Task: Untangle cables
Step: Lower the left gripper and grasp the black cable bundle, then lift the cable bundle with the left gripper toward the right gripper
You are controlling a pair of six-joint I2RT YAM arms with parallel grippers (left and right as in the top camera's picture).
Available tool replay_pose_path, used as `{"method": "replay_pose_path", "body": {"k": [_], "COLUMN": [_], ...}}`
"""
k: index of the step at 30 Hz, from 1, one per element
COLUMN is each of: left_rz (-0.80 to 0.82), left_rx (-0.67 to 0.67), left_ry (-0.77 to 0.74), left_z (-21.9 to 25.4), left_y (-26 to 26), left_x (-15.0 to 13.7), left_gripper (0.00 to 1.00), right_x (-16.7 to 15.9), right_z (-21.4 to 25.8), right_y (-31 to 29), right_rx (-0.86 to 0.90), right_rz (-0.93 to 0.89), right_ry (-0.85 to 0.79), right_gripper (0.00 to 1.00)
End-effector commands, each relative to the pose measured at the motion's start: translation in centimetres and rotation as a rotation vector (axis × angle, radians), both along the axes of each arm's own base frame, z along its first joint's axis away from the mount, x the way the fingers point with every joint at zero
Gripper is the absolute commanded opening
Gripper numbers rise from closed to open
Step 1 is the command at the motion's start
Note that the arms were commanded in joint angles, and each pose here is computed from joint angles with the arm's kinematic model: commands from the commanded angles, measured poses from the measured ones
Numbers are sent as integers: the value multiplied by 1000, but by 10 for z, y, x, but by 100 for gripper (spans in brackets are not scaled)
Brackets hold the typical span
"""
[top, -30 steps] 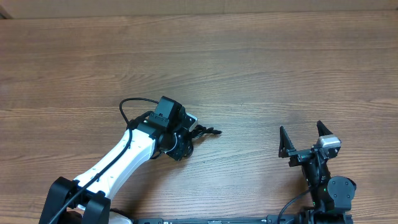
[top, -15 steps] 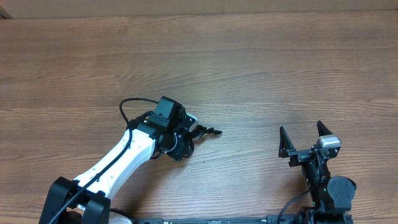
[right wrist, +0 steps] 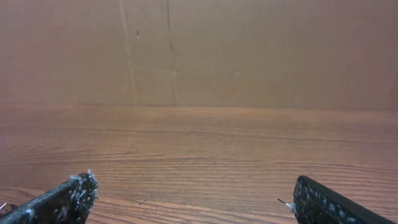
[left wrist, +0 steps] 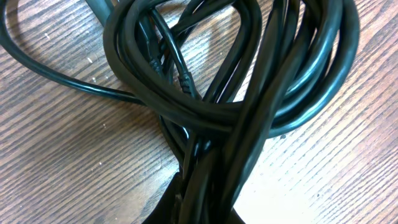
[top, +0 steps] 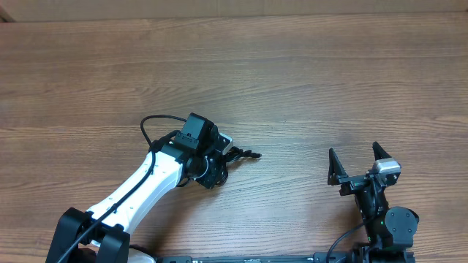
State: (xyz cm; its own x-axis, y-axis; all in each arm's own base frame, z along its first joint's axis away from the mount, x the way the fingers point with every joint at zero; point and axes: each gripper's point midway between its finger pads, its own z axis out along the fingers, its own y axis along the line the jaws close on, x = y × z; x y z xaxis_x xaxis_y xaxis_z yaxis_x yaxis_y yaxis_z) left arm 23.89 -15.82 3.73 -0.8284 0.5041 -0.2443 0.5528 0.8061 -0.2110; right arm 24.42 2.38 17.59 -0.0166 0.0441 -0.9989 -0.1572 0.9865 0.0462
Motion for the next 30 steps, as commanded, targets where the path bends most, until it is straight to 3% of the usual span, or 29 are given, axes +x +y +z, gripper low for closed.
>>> {"method": "replay_pose_path", "body": {"k": [1, 14, 26, 30], "left_rz": [-5, -23, -129, -222], "left_rx": [-22, -48, -70, -117], "left_ry": [19, 7, 95, 145], "left_z": [7, 75, 113, 117], "left_y": [-6, -18, -20, -24], "left_x": [-3, 16, -10, -28], "left_gripper": [4, 4, 4, 4], "right_x": [0, 0, 0, 2], "right_z": [-2, -2, -2, -4], "right_y": [0, 0, -1, -17], "right_rx": [7, 7, 4, -55], "right_rz": [-3, -3, -7, -99], "right_ry": [0, 0, 0, 1], "right_gripper": [100, 100, 100, 100]}}
